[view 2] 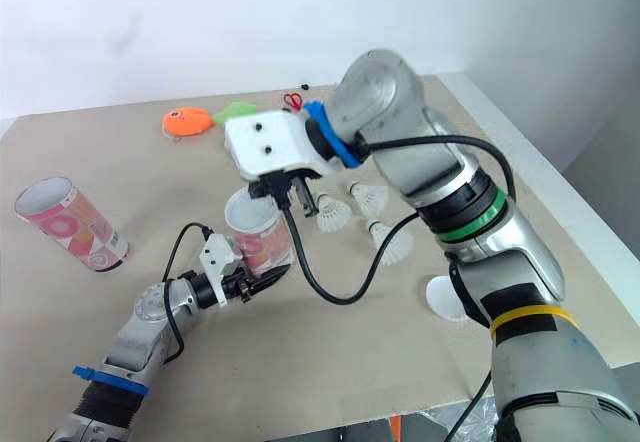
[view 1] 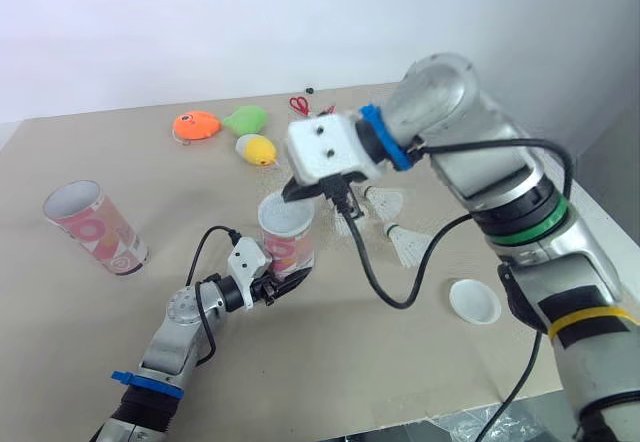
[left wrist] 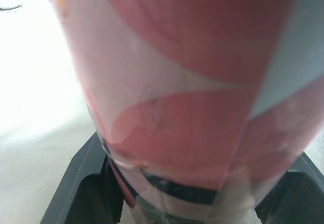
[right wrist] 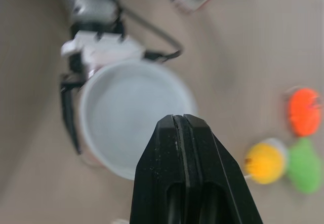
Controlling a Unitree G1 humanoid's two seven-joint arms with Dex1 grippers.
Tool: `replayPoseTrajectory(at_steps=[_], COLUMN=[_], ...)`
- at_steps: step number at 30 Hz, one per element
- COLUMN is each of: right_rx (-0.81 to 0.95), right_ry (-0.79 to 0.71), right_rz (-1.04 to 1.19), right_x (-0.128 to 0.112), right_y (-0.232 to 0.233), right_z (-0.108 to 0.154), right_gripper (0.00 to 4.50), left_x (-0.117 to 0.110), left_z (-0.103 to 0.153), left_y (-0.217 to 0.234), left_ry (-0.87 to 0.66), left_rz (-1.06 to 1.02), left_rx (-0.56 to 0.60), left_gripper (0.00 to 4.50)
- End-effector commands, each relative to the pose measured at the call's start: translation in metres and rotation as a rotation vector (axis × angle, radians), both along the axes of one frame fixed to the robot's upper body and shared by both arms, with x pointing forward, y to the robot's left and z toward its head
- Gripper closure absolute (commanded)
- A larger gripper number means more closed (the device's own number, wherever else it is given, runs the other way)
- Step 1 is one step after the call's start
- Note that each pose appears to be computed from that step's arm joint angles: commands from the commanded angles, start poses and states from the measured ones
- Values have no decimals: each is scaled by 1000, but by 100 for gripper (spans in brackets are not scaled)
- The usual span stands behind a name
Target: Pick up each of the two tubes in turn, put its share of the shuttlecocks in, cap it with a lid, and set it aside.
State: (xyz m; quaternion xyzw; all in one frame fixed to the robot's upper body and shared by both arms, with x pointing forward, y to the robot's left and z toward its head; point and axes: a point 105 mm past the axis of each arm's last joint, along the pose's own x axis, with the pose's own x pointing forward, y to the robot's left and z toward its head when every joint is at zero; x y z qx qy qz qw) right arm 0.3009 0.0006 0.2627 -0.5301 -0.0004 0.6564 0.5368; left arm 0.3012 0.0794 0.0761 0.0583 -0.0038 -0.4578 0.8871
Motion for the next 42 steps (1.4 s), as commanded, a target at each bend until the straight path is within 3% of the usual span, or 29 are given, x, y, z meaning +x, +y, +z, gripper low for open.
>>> replayPoseTrajectory(at_steps=[1,25,42], right_rx=[3,25,138], right_ry=[-38,80,412], right_rz=[37,106,106], right_x=[-6,-16,-22], right_y=[8,35,53], right_z=[6,-23,-79], right_gripper=[447,447,447], left_x=[-7,-7,-6], left_z=[-31,-30,-30], left_y=[-1,-1,-1], left_ry=[114,112,110], left_rz=[2,5,-3], left_rx=[41,38,39], left_gripper=[196,196,196])
